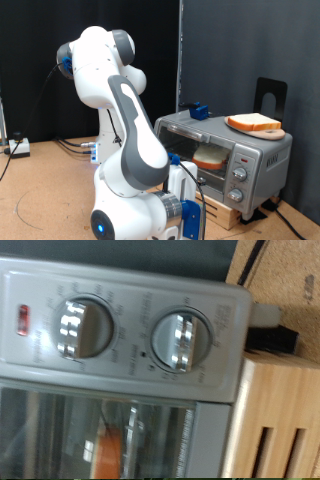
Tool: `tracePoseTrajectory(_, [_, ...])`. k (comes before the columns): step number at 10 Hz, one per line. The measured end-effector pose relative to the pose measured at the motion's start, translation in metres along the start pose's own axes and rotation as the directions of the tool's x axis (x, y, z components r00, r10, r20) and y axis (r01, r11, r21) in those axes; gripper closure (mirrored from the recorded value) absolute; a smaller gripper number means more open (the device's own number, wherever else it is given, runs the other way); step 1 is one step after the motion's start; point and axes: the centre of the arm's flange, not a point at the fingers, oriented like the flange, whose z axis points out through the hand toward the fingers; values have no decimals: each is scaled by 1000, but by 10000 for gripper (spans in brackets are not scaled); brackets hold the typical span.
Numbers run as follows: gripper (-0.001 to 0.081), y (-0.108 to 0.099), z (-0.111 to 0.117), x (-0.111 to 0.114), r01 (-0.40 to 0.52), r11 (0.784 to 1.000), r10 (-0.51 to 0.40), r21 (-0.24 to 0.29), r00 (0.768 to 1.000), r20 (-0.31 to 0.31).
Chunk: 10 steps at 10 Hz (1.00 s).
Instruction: Make a piece of toast with the oven
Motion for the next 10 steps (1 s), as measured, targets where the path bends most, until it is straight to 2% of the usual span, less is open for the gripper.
tracePoseTrajectory(2, [-4,6,7,10,13,1000,-13,-4,1000,24])
tracePoseTrajectory(5, [-4,0,21,14,60,998,-61,8,997,45])
tracePoseTrajectory(10, [-4,-5,61,17,54,999,-53,0,993,108])
